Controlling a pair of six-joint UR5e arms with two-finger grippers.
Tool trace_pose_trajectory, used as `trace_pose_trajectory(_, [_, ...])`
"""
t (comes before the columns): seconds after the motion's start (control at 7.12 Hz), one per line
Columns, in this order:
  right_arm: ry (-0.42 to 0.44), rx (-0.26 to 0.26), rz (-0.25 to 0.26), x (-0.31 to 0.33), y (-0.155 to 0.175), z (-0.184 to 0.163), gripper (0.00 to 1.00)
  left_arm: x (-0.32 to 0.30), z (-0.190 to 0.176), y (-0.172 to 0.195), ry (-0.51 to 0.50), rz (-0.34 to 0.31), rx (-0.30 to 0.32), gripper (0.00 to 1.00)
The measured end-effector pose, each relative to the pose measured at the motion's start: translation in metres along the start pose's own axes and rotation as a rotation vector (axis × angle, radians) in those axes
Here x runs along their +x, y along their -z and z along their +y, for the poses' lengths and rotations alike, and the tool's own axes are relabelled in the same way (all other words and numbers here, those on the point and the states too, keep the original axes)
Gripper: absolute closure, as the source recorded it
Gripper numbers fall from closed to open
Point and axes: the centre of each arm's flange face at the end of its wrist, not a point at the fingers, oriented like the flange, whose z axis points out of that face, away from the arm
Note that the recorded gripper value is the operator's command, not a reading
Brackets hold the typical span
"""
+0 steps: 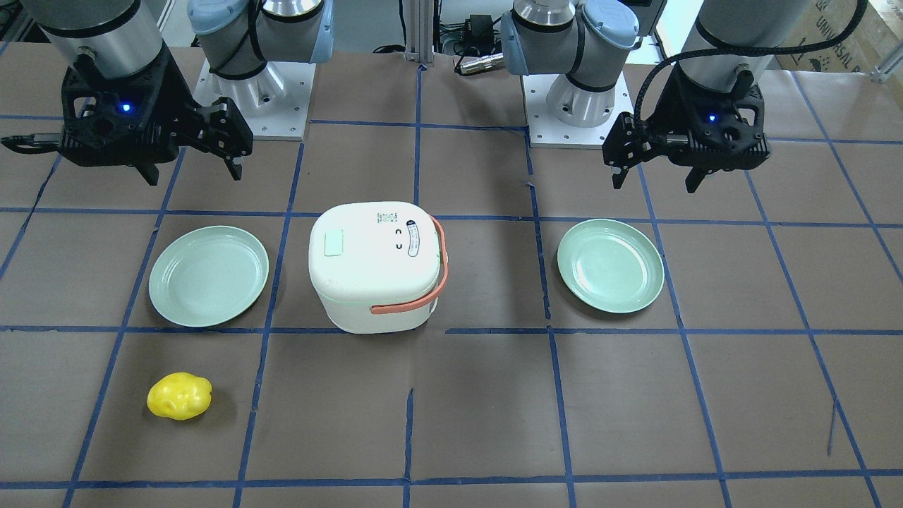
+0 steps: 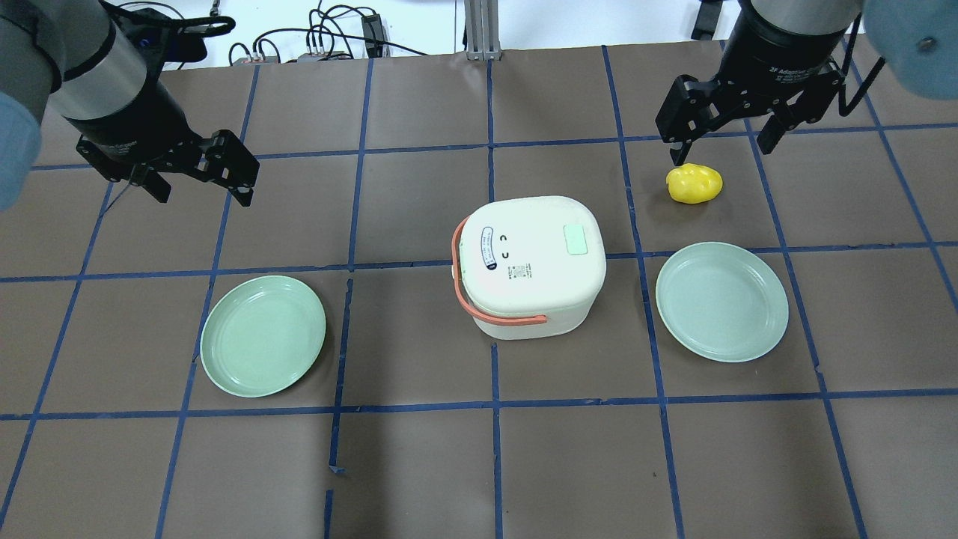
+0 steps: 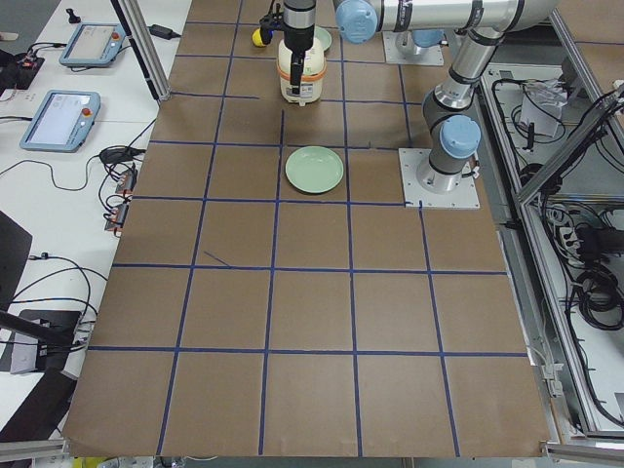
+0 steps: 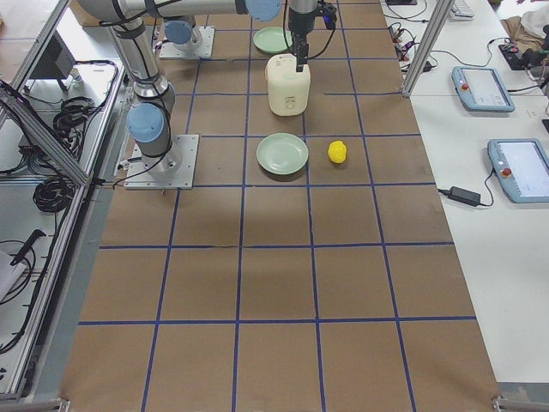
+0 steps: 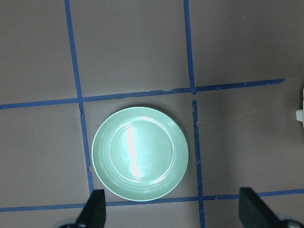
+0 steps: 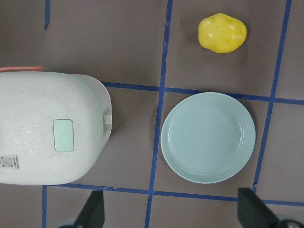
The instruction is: Press rice cooker button
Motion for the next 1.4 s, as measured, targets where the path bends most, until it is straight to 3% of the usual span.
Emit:
trace_pose_trajectory(0.84, [-0.066,-0.007,-0.007,0.0023,-0.0011,0.0001,0.00,0.0000,0.0000,0.0000,0.000,0.000,0.000,0.00])
trace_pose_trajectory(1.4, [-0.089,-0.016,-0.009,0.0011,-0.0024,0.0011,0.12,0.0000,0.0000,0.0000,0.000,0.000,0.000,0.00])
